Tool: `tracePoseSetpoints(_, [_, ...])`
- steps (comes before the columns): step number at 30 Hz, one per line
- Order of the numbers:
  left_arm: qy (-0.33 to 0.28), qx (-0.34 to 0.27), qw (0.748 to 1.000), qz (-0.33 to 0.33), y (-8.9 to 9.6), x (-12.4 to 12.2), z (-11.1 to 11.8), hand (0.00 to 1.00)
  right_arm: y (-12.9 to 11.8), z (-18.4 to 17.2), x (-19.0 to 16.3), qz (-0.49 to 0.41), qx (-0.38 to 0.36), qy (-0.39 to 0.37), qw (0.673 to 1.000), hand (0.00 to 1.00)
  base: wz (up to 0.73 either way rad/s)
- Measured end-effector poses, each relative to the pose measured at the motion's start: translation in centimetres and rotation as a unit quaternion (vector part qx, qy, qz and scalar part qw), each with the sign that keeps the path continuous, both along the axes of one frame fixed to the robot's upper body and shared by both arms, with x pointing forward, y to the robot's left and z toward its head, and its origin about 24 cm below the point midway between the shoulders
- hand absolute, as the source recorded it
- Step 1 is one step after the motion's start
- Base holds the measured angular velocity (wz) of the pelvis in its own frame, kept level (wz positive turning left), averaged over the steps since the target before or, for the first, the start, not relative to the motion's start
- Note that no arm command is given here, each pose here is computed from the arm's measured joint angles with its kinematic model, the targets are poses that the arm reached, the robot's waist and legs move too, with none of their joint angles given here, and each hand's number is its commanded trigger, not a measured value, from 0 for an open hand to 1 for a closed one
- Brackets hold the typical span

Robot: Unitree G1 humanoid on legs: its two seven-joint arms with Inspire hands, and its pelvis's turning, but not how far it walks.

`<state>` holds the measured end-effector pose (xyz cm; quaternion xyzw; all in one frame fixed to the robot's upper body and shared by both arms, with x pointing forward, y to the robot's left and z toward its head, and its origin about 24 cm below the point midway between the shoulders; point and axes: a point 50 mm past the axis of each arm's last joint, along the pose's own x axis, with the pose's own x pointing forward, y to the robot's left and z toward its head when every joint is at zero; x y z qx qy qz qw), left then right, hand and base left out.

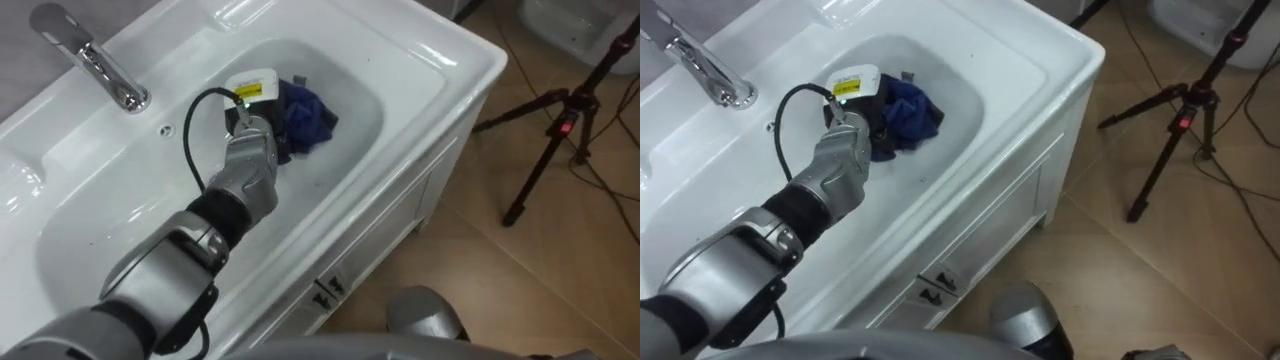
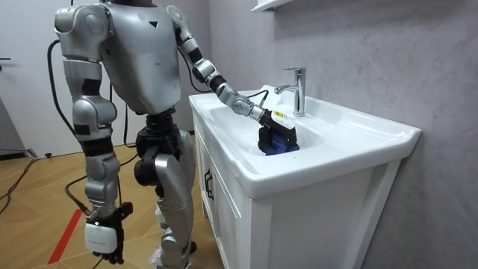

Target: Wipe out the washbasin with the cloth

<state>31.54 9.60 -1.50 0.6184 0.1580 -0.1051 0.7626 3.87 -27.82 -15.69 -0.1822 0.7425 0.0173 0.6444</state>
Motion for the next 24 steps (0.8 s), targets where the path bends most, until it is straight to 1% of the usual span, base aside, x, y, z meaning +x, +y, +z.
tracePoseSetpoints(6, [0.008,-0.012,1.000,-0.017,-0.5,0.0,0.2,1.00,0.0,0.0,0.0,0.000,0.001,0.001,1.000,0.00,0.08])
tracePoseSetpoints(14, [0.010,-0.004,1.000,-0.023,-0.5,0.0,0.1,1.00,0.1,0.0,-0.2,-0.002,0.001,0.007,1.000,0.00,0.00])
tracePoseSetpoints(18, [0.025,-0.005,0.999,-0.022,0.0,-0.9,-1.1,1.00,0.1,-0.1,-1.1,-0.003,-0.001,0.022,1.000,0.00,-0.08])
tracePoseSetpoints(20, [0.028,0.005,0.999,-0.025,0.2,-1.5,-1.6,1.00,0.4,-0.2,-1.6,-0.007,0.001,0.032,0.999,0.00,-0.05])
tracePoseSetpoints(22, [0.037,0.028,0.999,-0.027,0.9,-2.4,-2.6,1.00,0.9,-0.3,-1.8,-0.011,0.007,0.040,0.999,0.00,-0.14])
tracePoseSetpoints(24, [0.041,0.034,0.998,-0.023,1.3,-2.9,-3.1,1.00,1.0,-0.3,-1.9,-0.015,0.010,0.046,0.999,0.00,-0.15])
